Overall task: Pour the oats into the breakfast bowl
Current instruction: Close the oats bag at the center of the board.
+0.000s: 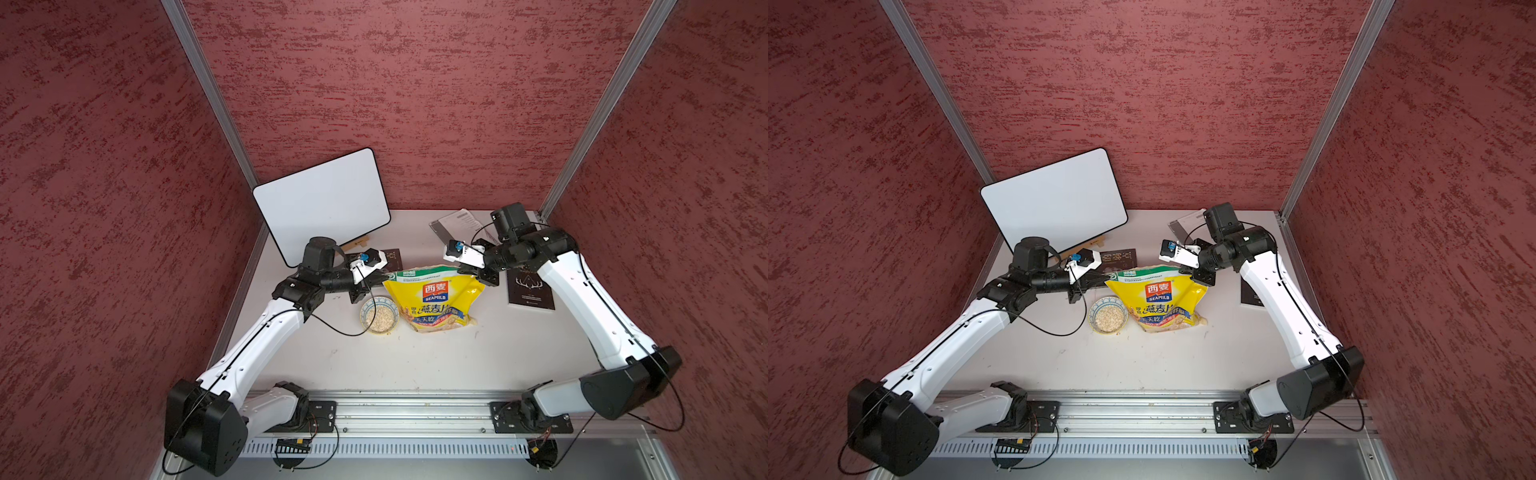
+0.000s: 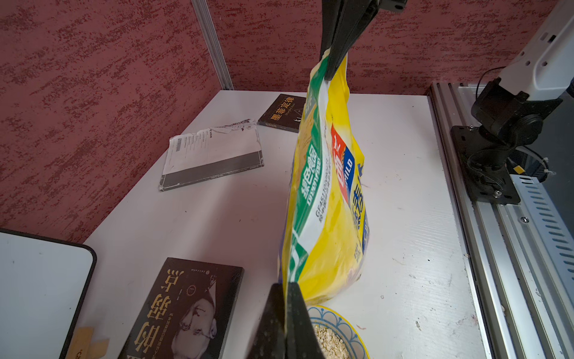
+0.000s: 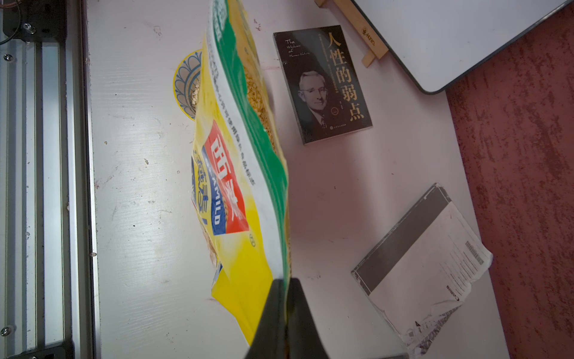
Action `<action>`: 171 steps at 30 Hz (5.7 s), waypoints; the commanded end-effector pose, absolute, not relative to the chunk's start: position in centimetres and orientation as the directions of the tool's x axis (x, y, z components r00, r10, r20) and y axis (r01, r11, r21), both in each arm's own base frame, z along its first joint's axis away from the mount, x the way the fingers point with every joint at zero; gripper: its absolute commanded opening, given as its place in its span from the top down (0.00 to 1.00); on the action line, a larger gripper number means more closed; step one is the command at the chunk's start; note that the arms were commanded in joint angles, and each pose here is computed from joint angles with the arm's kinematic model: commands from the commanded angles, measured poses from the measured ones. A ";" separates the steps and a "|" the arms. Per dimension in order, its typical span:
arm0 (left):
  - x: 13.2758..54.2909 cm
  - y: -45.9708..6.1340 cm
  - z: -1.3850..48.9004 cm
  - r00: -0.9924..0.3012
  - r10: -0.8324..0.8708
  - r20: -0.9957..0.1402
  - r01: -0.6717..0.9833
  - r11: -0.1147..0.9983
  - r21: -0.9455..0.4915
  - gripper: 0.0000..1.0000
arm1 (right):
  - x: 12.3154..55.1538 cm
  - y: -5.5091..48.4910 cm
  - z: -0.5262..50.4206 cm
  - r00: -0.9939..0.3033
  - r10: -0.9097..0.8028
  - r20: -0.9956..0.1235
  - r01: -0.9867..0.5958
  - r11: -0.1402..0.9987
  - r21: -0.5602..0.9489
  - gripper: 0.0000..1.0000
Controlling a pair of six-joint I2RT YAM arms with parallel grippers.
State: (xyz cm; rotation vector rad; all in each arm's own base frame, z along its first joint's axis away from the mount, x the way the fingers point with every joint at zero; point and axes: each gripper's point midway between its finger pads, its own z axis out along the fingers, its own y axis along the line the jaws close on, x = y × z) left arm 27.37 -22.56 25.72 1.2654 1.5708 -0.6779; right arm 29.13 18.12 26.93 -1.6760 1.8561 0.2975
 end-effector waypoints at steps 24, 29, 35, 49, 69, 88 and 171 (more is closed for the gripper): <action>28.7 -21.1 27.2 0.078 0.425 -0.902 0.883 0.391 0.260 1.00 | 28.9 11.8 28.4 -0.121 -0.810 -0.573 -0.885 0.349 -0.307 1.00; 28.4 -21.9 27.6 0.111 0.413 -0.904 0.887 0.369 0.277 1.00 | 28.3 14.8 29.5 -0.048 -0.761 -0.647 -0.917 0.290 -0.273 0.95; 28.3 -22.3 27.5 0.133 0.412 -0.902 0.886 0.359 0.294 1.00 | 27.7 18.1 28.8 0.002 -0.767 -0.642 -0.956 0.188 -0.227 0.67; 28.2 -22.2 27.5 0.156 0.407 -0.900 0.880 0.357 0.314 1.00 | 29.3 24.5 28.6 0.108 -0.749 -0.654 -0.970 0.066 -0.236 0.02; 28.0 -22.1 27.7 0.174 0.405 -0.898 0.873 0.358 0.331 1.00 | 29.2 28.3 27.7 0.091 -0.738 -0.668 -0.985 0.030 -0.167 0.54; 28.2 -21.7 27.9 0.163 0.404 -0.900 0.861 0.388 0.330 1.00 | 29.0 26.9 28.0 0.094 -0.764 -0.638 -0.977 0.052 -0.205 1.00; 28.5 -27.0 28.1 0.126 0.212 -0.969 0.963 0.207 0.171 1.00 | 29.6 25.0 26.1 0.012 -0.765 -0.644 -0.962 0.167 -0.217 1.00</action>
